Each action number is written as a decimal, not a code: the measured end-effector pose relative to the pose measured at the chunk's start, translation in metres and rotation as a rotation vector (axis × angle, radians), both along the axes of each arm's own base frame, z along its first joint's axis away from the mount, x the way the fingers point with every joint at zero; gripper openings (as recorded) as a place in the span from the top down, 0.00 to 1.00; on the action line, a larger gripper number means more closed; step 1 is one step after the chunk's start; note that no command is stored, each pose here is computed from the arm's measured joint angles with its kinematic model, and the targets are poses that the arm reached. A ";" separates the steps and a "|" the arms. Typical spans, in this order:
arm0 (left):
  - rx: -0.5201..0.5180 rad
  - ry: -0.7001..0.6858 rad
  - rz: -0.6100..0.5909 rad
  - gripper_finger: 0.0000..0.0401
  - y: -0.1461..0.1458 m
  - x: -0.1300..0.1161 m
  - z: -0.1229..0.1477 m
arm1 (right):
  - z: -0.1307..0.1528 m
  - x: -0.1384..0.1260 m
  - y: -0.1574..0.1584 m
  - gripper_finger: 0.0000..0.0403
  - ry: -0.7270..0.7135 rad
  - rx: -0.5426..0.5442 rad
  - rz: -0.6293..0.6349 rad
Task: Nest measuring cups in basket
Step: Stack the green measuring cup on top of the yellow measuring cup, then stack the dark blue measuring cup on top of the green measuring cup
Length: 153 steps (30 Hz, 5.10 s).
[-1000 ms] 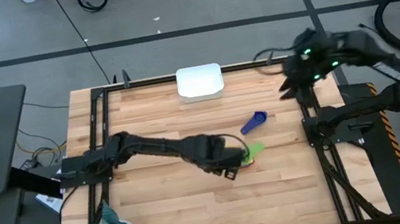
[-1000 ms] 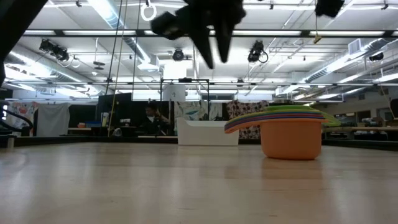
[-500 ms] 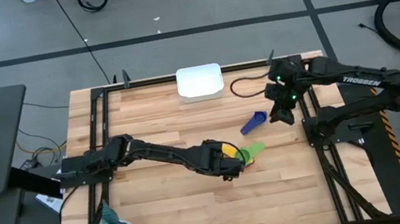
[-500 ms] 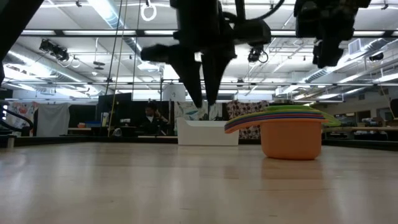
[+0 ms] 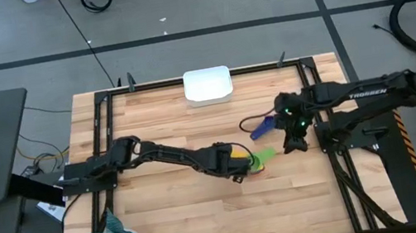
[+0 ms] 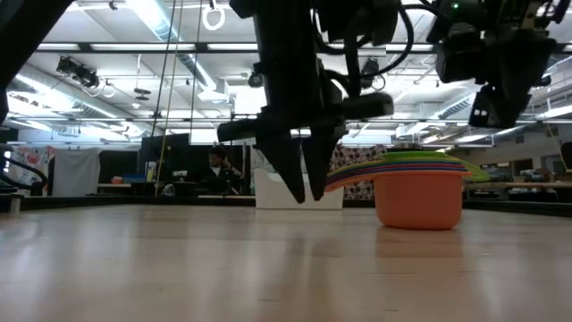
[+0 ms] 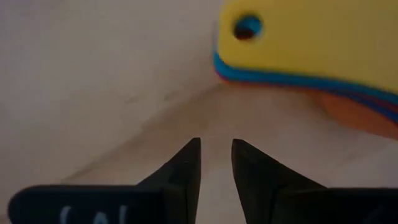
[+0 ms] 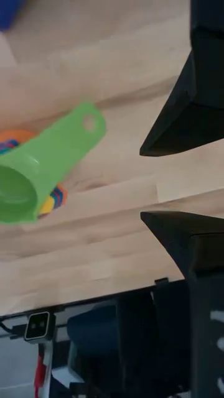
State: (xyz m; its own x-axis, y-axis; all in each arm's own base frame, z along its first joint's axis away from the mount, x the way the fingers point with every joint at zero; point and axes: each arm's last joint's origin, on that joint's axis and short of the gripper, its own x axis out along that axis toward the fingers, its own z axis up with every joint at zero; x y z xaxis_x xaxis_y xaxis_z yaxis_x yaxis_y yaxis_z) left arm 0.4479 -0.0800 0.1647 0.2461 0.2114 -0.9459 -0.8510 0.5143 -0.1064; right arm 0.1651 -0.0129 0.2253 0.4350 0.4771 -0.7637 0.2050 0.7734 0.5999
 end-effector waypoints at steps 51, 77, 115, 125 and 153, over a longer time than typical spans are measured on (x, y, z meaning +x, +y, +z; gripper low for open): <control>0.051 -0.189 -0.307 0.77 0.033 0.030 0.009 | -0.079 0.039 0.014 0.61 -0.239 -0.107 0.087; 0.081 -0.158 -0.462 0.77 0.055 0.032 0.009 | -0.081 0.025 0.009 0.61 -0.195 -0.049 0.311; 0.199 -0.184 -0.607 0.77 0.084 0.039 0.013 | -0.071 0.045 -0.009 0.61 -0.447 -0.413 0.270; 0.187 -0.178 -0.627 0.77 0.070 0.038 0.012 | -0.080 0.034 -0.007 0.61 -0.296 -0.366 0.283; 0.133 -0.016 -0.547 0.77 0.065 0.022 0.004 | -0.043 0.031 -0.035 0.61 0.081 -0.772 0.277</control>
State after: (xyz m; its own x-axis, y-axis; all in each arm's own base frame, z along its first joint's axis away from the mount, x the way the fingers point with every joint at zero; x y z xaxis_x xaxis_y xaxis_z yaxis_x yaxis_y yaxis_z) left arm 0.4704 -0.0155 0.1684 0.3679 0.1659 -0.9150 -0.4549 0.8903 -0.0215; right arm 0.1965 -0.0477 0.1818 0.3078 -0.1131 -0.9447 -0.0342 0.9909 -0.1298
